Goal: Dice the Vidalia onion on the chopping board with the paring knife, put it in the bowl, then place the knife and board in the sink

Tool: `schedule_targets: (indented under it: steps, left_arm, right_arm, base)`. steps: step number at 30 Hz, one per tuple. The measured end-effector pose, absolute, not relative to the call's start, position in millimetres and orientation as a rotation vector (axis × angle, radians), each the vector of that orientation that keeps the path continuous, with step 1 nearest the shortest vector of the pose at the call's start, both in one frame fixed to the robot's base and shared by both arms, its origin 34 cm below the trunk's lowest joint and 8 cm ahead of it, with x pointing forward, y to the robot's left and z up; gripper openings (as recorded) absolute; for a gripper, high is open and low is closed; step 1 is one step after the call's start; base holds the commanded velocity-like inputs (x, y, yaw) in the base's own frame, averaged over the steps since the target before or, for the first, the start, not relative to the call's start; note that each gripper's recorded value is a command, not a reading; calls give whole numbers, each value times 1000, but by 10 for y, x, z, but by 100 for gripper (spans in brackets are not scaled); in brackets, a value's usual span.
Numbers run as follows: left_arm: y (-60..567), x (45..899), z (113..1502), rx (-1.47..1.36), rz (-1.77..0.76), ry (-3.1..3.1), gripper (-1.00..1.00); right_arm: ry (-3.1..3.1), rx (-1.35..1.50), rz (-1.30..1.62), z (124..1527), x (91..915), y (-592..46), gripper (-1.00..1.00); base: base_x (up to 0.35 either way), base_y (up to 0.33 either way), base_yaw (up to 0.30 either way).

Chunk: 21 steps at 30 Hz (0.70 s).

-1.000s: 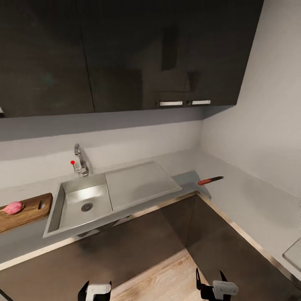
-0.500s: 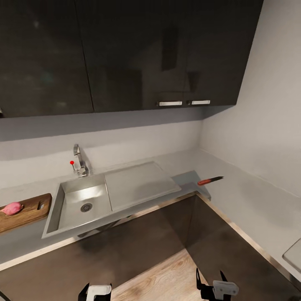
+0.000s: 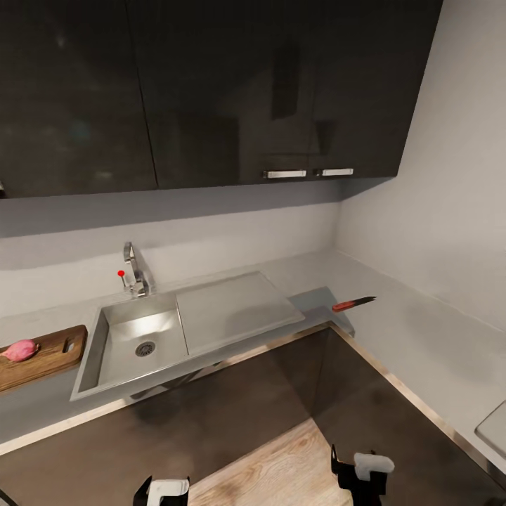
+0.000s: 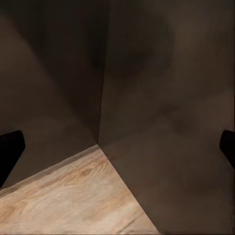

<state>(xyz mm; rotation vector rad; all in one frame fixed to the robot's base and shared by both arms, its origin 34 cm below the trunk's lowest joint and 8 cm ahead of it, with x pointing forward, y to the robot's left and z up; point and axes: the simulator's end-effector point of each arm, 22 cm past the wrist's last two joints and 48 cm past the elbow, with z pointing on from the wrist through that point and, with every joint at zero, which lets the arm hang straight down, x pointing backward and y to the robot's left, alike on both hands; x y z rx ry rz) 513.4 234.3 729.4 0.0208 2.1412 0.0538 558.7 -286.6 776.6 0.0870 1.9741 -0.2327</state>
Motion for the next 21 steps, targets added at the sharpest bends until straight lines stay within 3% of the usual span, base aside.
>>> schedule_targets:
  steps: [12,21]
  left_arm:
    - [2352,5086,7230,22,58,2175,100]
    - [2571,4353,6612,61,110,2541,100]
  right_arm:
    - [1990,131,-299,8942,6695,-2855,100]
    - [1923,218,-353,10244,7327,-2900,100]
  base:
    - [0,0,0]
    - [0,0,0]
